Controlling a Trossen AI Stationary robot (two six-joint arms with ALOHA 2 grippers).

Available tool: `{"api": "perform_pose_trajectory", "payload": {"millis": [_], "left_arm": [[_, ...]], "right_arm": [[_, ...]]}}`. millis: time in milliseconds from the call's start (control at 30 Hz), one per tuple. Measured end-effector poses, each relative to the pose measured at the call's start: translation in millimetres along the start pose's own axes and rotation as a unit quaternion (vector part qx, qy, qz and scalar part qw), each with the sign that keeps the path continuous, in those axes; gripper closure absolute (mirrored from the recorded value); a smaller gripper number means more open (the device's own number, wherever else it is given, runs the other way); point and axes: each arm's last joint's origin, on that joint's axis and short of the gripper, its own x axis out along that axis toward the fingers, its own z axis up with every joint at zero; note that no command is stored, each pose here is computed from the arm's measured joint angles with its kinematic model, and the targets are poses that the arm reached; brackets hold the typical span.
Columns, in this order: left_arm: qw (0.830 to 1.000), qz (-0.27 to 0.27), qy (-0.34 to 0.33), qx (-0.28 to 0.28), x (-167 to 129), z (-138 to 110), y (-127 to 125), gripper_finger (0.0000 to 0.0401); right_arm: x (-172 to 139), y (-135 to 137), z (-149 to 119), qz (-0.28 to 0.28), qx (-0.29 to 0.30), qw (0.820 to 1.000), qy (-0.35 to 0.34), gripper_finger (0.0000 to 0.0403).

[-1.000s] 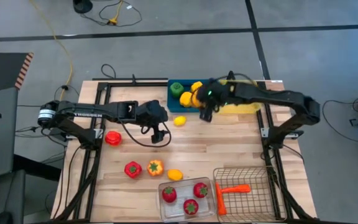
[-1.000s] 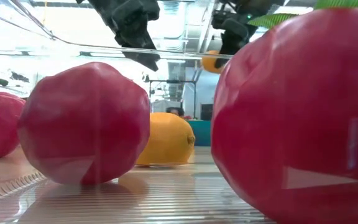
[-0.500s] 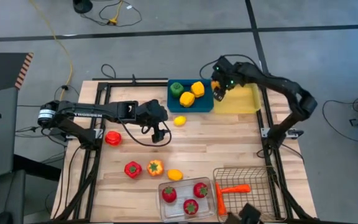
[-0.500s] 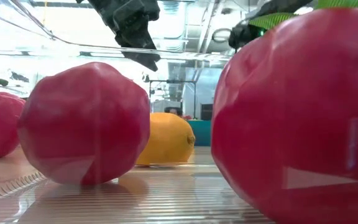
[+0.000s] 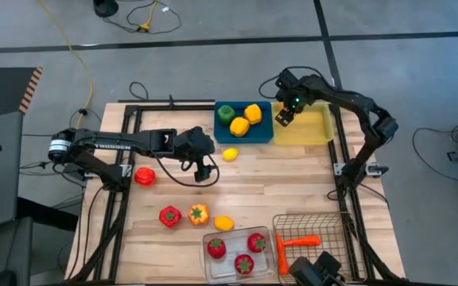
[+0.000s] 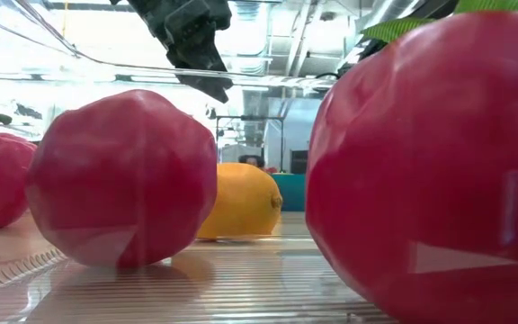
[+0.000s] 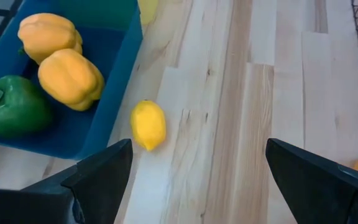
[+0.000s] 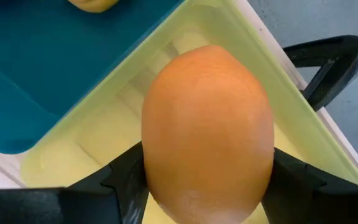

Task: Sort produce into baskets
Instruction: Put the lemon into the yellow bin

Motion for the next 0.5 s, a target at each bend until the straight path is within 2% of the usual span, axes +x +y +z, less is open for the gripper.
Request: {"api": "perform_pose_trajectory", "payload": {"millis": [300,500], "left_arm": [[1.000,-0.008,0.000,0.000,0.0,0.0,-0.5,0.0044],[0.999,-0.042,0.002,0.001,-0.3,-0.2,-3.8,0.0044]], "right_arm": [[-2.2,0.0,-0.2,-0.001,-0.010,1.000,-0.004,0.0128],[-2.2,0.0,-0.4,0.000,-0.014,1.000,-0.004,0.0089]]}}
